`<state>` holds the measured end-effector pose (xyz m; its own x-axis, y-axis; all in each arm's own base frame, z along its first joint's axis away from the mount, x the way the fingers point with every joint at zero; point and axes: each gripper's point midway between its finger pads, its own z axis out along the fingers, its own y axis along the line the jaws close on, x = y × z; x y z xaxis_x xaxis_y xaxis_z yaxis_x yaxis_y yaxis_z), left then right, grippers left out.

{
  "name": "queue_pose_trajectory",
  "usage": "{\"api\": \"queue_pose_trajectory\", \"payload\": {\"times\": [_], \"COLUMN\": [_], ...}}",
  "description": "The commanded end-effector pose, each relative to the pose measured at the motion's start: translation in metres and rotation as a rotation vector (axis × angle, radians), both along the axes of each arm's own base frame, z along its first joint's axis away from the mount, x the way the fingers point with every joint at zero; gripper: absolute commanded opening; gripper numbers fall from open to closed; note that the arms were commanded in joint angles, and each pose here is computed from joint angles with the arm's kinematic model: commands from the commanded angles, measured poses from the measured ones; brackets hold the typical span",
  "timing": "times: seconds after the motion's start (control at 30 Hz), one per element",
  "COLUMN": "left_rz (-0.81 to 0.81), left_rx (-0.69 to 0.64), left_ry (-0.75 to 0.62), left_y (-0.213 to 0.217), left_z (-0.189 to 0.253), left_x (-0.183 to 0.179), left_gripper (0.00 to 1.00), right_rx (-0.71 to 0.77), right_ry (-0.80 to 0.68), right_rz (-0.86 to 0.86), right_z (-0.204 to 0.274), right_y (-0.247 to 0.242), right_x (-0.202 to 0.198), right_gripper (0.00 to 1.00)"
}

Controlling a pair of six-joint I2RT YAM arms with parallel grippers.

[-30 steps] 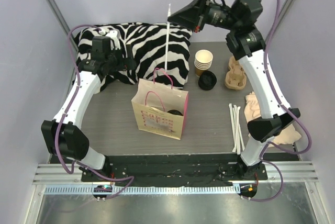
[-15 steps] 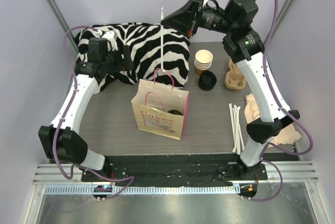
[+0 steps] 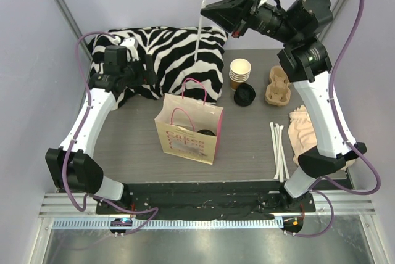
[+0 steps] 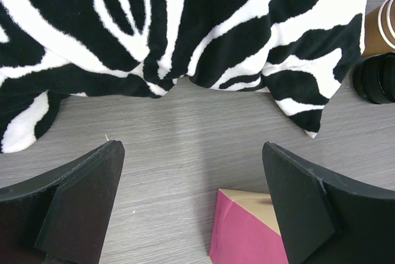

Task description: Pack the takeout coffee

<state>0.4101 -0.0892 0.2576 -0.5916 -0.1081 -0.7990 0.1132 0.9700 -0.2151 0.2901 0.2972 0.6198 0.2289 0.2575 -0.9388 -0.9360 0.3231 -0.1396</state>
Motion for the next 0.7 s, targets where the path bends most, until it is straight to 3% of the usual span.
{"api": "queue_pose_trajectory", "payload": {"times": [0.0,0.33,0.4,0.67], "left_rz": [0.004,0.027,0.027,0.033], "left_rx": [-0.003,0.003,0.006,0.007], "left_ry": [-0.084,-0.079,-0.075,-0.062], "left_y": [0.007,0.019,0.020,0.023], "left_z": [0.027,0.022,0.021,0.016], "left_x": [-0.005,-0.024,-0.026,-0.032], "left_gripper": [1.00,1.00,1.00,1.00], "right_rx": [0.024,-0.253,-0.307,-0.472], "right_ry": [0.027,0.105,0.061,0.143], "right_rz": [0.137,0.234,0.230,0.239], "right_z": [0.005,-0.099,-0.117,-0.199], "right_y": [0.015,0.059,0.060,0.064], "right_x": [-0.034,-0.051,-0.056,-0.056], "right_gripper": [0.01,0.01,0.01,0.01]}}
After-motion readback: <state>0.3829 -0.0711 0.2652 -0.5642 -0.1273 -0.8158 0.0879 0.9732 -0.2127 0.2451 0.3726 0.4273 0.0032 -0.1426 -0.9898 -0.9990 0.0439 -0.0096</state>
